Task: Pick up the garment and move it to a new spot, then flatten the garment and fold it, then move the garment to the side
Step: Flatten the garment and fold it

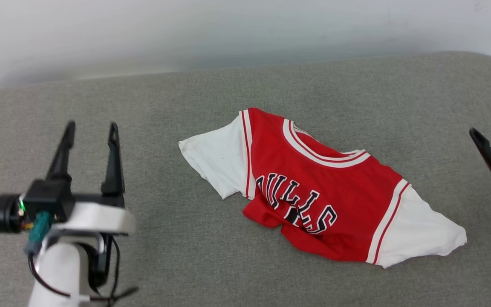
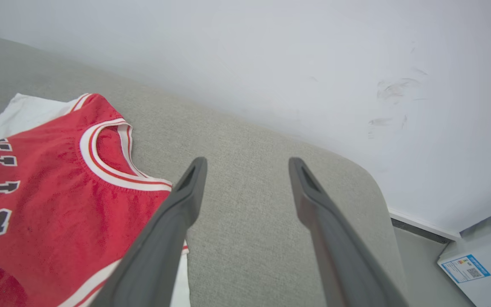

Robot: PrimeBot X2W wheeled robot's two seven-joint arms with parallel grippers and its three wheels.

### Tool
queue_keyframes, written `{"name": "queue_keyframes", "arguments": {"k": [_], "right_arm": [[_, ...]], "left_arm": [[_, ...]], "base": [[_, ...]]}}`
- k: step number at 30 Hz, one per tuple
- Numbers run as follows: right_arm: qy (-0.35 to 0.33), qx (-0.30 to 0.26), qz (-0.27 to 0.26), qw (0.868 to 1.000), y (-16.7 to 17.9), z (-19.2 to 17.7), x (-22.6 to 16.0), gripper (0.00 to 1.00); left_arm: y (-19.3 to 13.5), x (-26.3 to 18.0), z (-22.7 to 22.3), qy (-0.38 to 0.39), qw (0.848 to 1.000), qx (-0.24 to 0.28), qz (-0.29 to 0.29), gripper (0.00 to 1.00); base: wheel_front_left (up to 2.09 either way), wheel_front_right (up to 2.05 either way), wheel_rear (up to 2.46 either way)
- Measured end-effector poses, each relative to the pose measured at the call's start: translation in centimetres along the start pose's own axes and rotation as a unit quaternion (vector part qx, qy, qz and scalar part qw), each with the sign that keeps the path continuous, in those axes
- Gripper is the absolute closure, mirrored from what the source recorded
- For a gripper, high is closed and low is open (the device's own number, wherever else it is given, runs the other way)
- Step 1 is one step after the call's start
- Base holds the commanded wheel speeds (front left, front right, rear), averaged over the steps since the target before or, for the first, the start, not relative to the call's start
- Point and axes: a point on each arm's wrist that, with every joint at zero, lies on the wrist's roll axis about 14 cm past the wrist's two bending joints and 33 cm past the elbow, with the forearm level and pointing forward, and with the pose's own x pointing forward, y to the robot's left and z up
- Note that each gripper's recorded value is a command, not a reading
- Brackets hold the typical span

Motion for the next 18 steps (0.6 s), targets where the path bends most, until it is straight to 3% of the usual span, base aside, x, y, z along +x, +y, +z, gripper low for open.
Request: {"name": "queue_keyframes", "arguments": {"k": [6, 10, 15, 18], "right_arm": [[-0.105, 0.035, -0.045, 0.993, 2.0, 1.6, -0.6, 0.0], [-0.14, 0.052, -0.088, 0.985, 3.2, 1.4, -1.6, 0.0], [-0.136, 0.078, -0.117, 0.981, 4.7, -0.2, -2.3, 0.0], [-0.128, 0.084, -0.128, 0.98, 5.0, -1.0, -2.5, 0.0]], "left_arm": [[-0.5, 4.2, 1.0, -0.024, 0.998, 0.027, -0.042, 0.0], [-1.4, 7.7, 2.3, -0.032, 0.996, 0.04, -0.071, 0.0], [-2.9, 11.1, 0.6, 0.041, 0.992, 0.049, -0.112, 0.0], [-5.3, 12.2, -1.6, 0.118, 0.978, 0.053, -0.163, 0.0]], "base": [[0.0, 0.0, 0.0], [0.0, 0.0, 0.0], [0.0, 0.0, 0.0], [0.0, 0.0, 0.0]]}}
